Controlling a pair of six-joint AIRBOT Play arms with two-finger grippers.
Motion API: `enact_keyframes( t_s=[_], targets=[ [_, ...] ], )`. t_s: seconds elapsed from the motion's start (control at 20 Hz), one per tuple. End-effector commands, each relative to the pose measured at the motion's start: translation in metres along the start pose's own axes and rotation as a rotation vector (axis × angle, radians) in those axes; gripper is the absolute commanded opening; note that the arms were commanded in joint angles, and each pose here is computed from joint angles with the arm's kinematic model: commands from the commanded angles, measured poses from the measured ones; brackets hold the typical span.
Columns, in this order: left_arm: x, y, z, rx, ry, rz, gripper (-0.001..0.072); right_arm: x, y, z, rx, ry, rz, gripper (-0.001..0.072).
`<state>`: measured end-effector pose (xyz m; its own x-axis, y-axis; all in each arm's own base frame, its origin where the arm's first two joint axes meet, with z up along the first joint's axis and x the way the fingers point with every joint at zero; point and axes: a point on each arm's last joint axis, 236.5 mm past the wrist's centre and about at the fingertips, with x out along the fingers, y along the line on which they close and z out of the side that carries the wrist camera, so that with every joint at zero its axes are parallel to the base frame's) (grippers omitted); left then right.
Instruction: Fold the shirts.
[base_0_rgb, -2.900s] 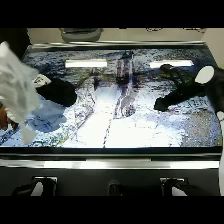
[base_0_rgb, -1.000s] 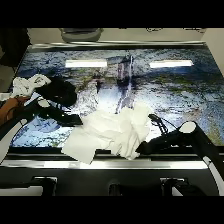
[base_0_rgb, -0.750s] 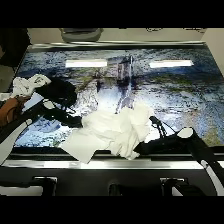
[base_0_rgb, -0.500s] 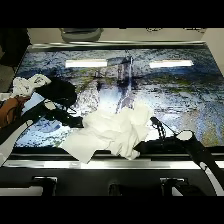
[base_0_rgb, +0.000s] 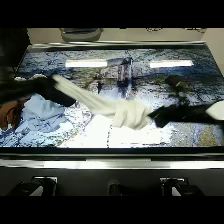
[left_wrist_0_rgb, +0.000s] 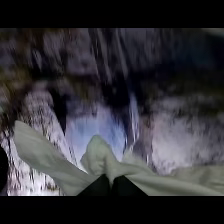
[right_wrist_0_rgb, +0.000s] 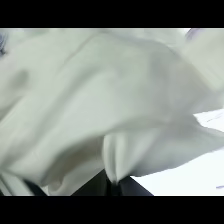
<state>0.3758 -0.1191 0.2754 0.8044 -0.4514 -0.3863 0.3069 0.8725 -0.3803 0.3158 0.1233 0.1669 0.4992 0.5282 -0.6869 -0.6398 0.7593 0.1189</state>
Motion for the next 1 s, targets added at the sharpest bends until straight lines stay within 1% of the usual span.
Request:
enact_keyframes(
  t_s=[0.0, 0.05, 0.1, 0.2, 0.3, 0.4, 0.5, 0.6, 0.7, 0.75, 0.85, 0.95],
  targets=[
    [-0.173, -0.053, 0.122, -0.044, -0.558, -0.005, 0.0032, -0.207, -0.033, 0.101, -0.114, -0.302, -0.607, 0.0056],
    [-0.202, -0.068, 0.13, -0.021, -0.618, -0.022, 0.0031, -0.256, -0.018, 0.115, -0.097, -0.417, -0.676, 0.0056],
    [-0.225, -0.086, 0.133, -0.005, -0.659, -0.061, 0.0031, -0.282, 0.001, 0.121, -0.085, -0.499, -0.678, 0.0056],
    [-0.242, -0.1, 0.132, 0.006, -0.689, -0.096, 0.0031, -0.292, 0.034, 0.118, -0.07, -0.55, -0.594, 0.0056],
    [-0.247, -0.101, 0.132, 0.015, -0.701, -0.09, 0.0031, -0.275, 0.041, 0.09, -0.046, -0.426, -0.548, 0.0057],
    [-0.239, -0.091, 0.129, 0.034, -0.673, -0.041, 0.0032, -0.249, 0.04, 0.041, 0.024, -0.191, -0.498, 0.0057],
    [-0.21, -0.068, 0.115, 0.041, -0.563, 0.032, 0.0032, -0.215, 0.041, -0.006, 0.125, 0.043, -0.403, 0.0057],
    [-0.166, -0.041, 0.089, 0.01, -0.401, 0.083, 0.0033, -0.164, 0.056, -0.034, 0.181, 0.153, -0.227, 0.0056],
    [-0.12, -0.013, 0.066, -0.008, -0.275, 0.119, 0.0034, -0.108, 0.064, -0.087, 0.287, 0.324, -0.083, 0.0056],
    [-0.096, 0.003, 0.055, 0.001, -0.213, 0.139, 0.0033, -0.082, 0.063, -0.113, 0.338, 0.386, -0.044, 0.0057],
    [-0.045, 0.035, 0.028, -0.032, -0.08, 0.169, 0.0033, -0.025, 0.056, -0.156, 0.446, 0.442, 0.005, 0.0057],
    [0.013, 0.064, -0.009, -0.078, 0.075, 0.186, 0.0033, 0.032, 0.042, -0.181, 0.567, 0.4, 0.017, 0.0057]
  ],
)
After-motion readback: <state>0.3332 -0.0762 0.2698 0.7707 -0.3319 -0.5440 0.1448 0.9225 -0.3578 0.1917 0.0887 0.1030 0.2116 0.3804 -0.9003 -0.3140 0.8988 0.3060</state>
